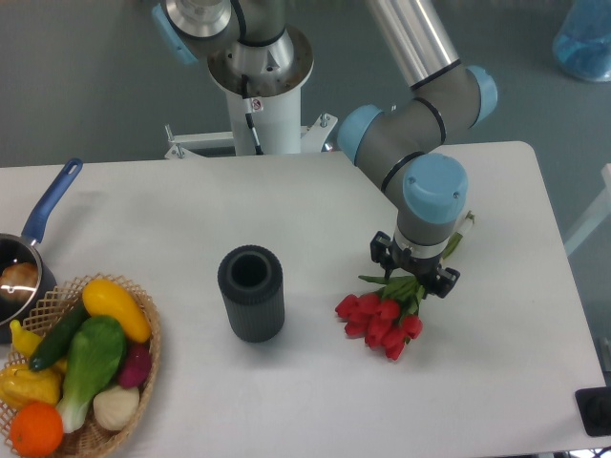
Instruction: Place the flowers on the table
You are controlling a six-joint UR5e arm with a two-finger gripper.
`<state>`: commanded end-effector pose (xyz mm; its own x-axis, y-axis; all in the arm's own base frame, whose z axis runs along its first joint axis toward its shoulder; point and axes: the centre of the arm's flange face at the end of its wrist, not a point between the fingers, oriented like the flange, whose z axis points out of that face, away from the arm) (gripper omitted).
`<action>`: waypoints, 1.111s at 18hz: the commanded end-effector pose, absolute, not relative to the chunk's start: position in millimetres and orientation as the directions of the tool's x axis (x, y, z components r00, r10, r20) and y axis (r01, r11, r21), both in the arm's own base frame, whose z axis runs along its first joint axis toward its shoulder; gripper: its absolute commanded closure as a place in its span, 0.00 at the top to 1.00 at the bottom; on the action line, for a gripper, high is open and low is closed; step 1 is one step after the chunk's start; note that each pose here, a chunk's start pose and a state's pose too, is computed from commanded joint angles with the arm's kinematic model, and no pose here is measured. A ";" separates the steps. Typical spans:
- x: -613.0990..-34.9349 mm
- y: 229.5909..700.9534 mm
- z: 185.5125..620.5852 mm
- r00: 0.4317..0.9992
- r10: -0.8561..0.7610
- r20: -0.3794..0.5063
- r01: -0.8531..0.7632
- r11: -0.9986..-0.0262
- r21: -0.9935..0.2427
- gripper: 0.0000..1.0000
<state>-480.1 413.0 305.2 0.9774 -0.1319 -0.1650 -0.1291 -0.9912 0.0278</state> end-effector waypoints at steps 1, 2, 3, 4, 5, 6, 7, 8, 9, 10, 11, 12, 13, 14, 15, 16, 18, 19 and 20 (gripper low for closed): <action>-480.3 409.4 323.1 0.972 -0.122 -0.200 -0.117 -0.992 0.037 1.00; -484.2 400.0 343.1 0.966 -0.099 -0.237 -0.093 -0.995 0.038 1.00; -488.4 387.2 359.1 0.963 -0.068 -0.261 -0.063 -0.998 0.027 1.00; -489.7 377.5 375.5 0.957 -0.046 -0.288 -0.044 -0.999 0.012 1.00; -490.6 366.8 389.8 0.952 -0.024 -0.305 -0.027 -1.000 -0.007 1.00; -491.3 360.2 400.0 0.950 0.004 -0.314 -0.008 -0.999 -0.036 1.00; -489.5 360.6 406.0 0.950 0.035 -0.309 0.012 -0.997 -0.076 1.00; -490.8 355.9 413.2 0.948 0.081 -0.308 0.048 -0.992 -0.113 1.00; -497.7 348.9 422.9 0.940 0.132 -0.315 0.089 -0.985 -0.147 1.00; -504.4 345.8 435.0 0.930 0.172 -0.326 0.118 -0.977 -0.177 1.00; -509.7 343.7 446.8 0.920 0.199 -0.338 0.137 -0.970 -0.199 1.00; -514.9 339.4 457.2 0.912 0.213 -0.350 0.143 -0.966 -0.214 1.00; -518.9 335.5 461.3 0.910 0.221 -0.350 0.146 -0.963 -0.228 1.00; -521.0 333.7 467.9 0.911 0.228 -0.345 0.142 -0.956 -0.258 1.00; -522.7 326.4 474.6 0.910 0.241 -0.337 0.143 -0.946 -0.290 1.00; -525.3 315.2 482.9 0.907 0.258 -0.332 0.149 -0.936 -0.319 1.00; -526.6 294.2 499.4 0.899 0.286 -0.330 0.159 -0.918 -0.363 1.00; -526.6 277.0 507.6 0.898 0.271 -0.346 0.137 -0.921 -0.366 1.00; -523.9 268.7 512.3 0.899 0.238 -0.367 0.102 -0.930 -0.354 1.00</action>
